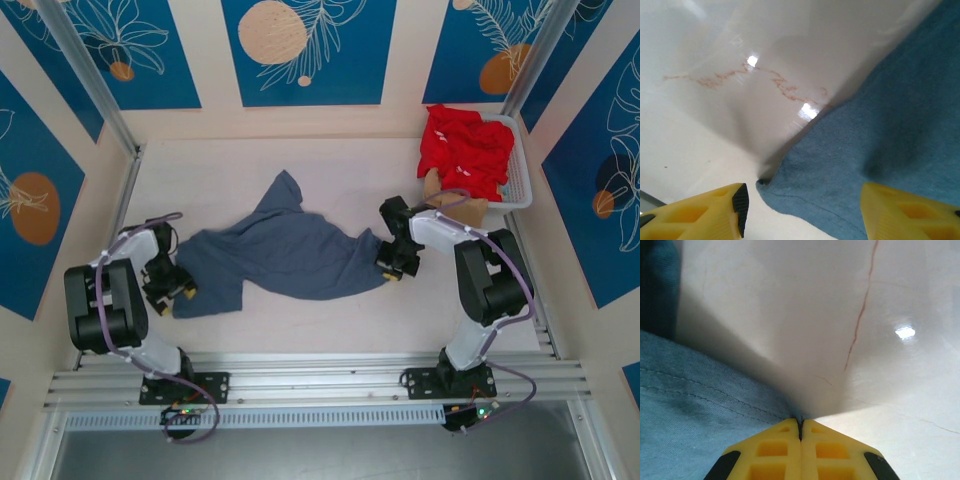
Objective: Fold and stack the t-shirts
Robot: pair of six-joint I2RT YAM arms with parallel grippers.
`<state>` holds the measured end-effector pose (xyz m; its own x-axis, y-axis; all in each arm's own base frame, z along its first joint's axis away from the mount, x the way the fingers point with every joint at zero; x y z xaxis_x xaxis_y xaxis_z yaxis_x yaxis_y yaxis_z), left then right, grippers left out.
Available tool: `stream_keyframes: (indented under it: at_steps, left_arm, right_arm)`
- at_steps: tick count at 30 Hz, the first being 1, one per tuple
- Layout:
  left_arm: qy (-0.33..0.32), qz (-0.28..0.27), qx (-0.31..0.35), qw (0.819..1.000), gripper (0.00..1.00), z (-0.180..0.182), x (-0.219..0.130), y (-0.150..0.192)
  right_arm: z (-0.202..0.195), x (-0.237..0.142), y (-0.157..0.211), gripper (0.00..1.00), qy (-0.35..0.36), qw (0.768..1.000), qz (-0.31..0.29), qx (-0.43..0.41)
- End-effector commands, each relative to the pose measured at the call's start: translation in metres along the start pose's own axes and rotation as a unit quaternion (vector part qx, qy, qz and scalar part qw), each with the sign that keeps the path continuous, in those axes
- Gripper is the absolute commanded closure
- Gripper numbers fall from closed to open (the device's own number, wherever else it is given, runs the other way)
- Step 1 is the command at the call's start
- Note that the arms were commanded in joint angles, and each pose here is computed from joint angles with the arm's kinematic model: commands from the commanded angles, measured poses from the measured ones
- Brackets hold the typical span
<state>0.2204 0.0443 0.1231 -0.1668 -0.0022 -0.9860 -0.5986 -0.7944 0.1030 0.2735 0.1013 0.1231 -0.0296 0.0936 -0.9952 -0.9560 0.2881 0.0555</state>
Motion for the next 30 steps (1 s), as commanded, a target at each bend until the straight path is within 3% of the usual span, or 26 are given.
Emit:
stream_keyframes:
  at_steps: [1,5,8,11,16,21,24,30]
  left_arm:
    - [0.016,0.025,-0.023,0.999,0.43,-0.005,0.017,0.0]
    - [0.05,0.035,-0.027,0.998,0.57,-0.023,0.028,-0.005]
    - [0.06,0.033,-0.019,0.997,0.82,-0.034,0.027,-0.006]
    - [0.079,0.013,-0.021,0.997,1.0,-0.037,0.012,-0.007]
    - [0.126,-0.036,-0.026,0.991,1.0,-0.043,-0.042,-0.011]
    - [0.233,-0.11,-0.055,0.965,1.0,-0.053,-0.124,-0.019]
    - [0.3,-0.16,-0.079,0.937,1.0,-0.055,-0.179,-0.022]
    - [0.423,-0.254,-0.111,0.863,1.0,-0.034,-0.289,-0.008]
  right_arm:
    - [-0.002,-0.013,0.0,1.0,-0.001,1.0,-0.006,0.011]
    - [-0.002,-0.017,0.002,1.0,-0.009,1.0,-0.009,0.012]
    - [-0.002,-0.024,0.002,1.0,-0.018,1.0,-0.02,0.013]
    - [0.0,-0.036,0.001,1.0,-0.034,0.999,-0.038,0.012]
    - [0.009,-0.078,-0.006,1.0,-0.098,0.99,-0.098,0.001]
    - [0.022,-0.144,-0.021,1.0,-0.167,0.968,-0.186,-0.016]
    - [0.026,-0.187,-0.028,1.0,-0.203,0.948,-0.243,-0.02]
    - [0.024,-0.277,-0.019,1.0,-0.282,0.887,-0.364,-0.043]
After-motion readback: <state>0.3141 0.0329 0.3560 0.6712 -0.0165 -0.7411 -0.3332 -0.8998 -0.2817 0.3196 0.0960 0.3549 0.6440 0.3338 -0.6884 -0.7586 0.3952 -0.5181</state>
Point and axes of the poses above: each hand's point on the last joint's axis, 136 mm out from that joint toward the fingers, its own x axis out along the fingers, its own z axis along the line the jaws close on, y = z × x, the point moved 10 cm from there along -x, back along the fingers, and after that the axes turned 7 degrees about -x, right-handed, at the moved point
